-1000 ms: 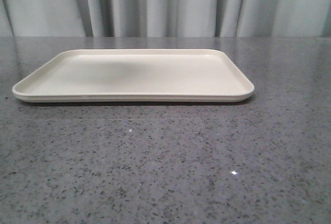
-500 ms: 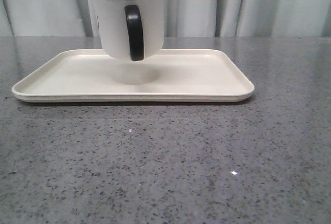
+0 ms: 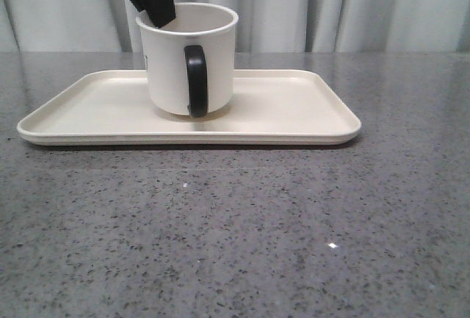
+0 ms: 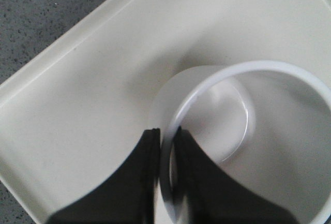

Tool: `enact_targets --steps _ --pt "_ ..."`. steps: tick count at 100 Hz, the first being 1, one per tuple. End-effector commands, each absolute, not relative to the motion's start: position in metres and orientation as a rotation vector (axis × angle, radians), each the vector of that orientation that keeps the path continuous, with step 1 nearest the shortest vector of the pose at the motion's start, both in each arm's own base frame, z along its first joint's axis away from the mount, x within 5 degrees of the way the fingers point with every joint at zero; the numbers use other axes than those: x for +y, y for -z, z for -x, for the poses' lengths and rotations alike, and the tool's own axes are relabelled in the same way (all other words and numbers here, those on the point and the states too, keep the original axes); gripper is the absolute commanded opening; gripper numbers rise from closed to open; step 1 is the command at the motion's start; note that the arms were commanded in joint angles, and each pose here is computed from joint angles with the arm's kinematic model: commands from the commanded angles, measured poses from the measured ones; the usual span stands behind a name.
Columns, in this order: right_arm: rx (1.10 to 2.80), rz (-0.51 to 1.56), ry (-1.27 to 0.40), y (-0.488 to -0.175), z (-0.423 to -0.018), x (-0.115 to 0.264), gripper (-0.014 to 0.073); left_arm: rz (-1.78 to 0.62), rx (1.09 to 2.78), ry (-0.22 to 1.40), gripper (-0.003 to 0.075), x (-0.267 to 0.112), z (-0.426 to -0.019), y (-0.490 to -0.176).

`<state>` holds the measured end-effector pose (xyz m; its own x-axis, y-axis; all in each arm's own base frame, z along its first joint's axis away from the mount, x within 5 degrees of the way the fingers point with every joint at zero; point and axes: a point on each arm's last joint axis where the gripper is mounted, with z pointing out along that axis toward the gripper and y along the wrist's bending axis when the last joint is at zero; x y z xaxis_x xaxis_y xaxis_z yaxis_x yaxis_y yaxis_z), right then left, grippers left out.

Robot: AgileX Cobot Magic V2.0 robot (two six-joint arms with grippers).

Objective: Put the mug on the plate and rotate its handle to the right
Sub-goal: 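Lower the mug onto the cream tray and open the left gripper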

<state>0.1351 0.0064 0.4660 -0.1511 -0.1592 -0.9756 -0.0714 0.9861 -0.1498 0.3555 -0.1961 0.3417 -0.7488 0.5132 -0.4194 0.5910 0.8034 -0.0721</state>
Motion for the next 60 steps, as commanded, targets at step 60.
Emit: enact_targets --steps 60 --pt "1.639 0.175 0.098 -0.48 -0.132 0.006 0.0526 -0.834 2.58 0.293 -0.002 -0.199 -0.355 -0.351"
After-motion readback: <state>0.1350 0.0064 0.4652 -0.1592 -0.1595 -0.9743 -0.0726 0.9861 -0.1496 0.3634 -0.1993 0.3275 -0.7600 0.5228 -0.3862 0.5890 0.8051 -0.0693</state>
